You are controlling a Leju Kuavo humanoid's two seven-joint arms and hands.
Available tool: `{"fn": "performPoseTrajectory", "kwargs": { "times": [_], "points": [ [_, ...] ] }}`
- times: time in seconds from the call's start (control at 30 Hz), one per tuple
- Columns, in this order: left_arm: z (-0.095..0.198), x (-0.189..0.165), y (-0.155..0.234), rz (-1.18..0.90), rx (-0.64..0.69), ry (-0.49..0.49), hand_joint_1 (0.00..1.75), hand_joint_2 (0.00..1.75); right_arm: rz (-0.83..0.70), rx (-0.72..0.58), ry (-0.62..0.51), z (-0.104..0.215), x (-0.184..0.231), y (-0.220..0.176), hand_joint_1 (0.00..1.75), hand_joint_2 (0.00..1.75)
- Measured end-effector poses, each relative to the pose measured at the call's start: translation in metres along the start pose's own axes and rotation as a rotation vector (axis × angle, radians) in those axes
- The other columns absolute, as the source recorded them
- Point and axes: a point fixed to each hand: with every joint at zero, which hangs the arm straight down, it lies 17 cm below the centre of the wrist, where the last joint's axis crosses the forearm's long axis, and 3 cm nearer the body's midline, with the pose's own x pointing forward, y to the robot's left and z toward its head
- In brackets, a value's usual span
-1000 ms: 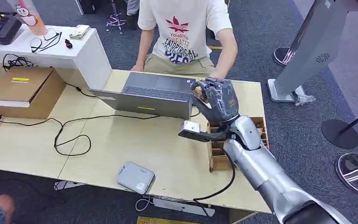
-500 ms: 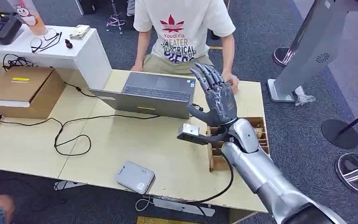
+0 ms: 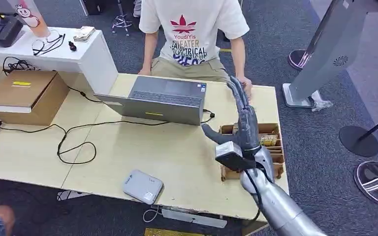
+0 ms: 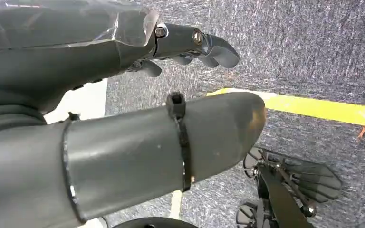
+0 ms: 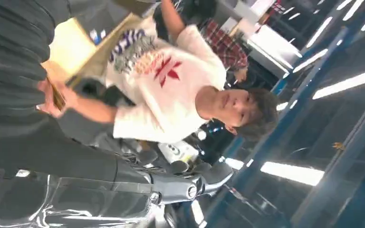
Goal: Pass the card to the sensor for recognition and then transmit it.
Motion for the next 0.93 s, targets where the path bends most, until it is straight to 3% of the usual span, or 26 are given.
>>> {"fn": "performPoseTrajectory", "kwargs": {
  "times": [0.4, 0.93],
  "points": [
    [0.000, -0.002, 0.000, 0.037, 0.002, 0.004, 0.00, 0.00, -0.349, -0.029, 0.107, 0.078, 0.026, -0.006, 0.00, 1.75],
    [0.000, -0.009, 0.001, 0.078, 0.014, 0.030, 0.00, 0.00, -0.487, -0.007, 0.219, 0.121, 0.014, 0.001, 0.00, 1.75]
  ]
}}
